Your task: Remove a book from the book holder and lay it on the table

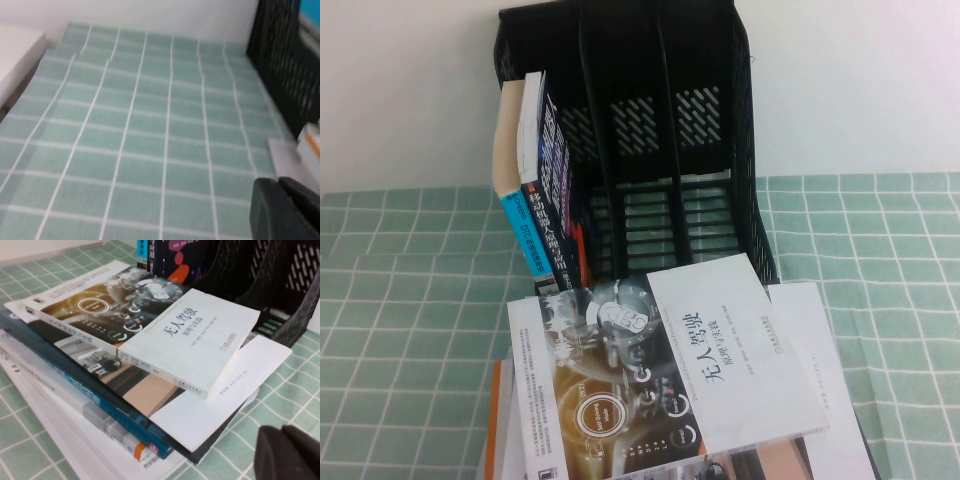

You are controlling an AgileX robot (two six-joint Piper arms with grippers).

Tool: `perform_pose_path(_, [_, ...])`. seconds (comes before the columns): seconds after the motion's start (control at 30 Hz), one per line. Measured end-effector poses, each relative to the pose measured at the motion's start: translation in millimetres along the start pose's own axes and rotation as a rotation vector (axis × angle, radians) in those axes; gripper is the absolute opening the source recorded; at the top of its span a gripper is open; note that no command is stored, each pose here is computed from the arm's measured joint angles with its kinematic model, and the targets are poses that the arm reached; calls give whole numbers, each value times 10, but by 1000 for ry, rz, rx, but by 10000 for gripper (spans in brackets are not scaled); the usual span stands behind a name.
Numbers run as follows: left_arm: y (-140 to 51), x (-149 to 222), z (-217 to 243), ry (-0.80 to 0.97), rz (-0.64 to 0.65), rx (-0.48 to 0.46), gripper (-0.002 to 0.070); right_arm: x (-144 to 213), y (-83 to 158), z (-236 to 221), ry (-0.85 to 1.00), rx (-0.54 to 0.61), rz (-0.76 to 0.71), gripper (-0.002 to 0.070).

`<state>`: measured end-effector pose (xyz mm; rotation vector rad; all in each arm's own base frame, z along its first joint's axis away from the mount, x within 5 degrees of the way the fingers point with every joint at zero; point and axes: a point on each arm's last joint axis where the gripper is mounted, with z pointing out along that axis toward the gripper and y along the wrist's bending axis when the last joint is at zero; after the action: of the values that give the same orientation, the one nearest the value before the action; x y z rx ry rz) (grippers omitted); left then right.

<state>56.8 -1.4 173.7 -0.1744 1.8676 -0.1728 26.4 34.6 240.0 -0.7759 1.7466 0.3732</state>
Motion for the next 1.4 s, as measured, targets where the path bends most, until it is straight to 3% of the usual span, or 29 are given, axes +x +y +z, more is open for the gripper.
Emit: perform_pose_path(1.4, [18,27,-36,-2,42,-12,-3,1,-15,5,-6,17,-16,-1])
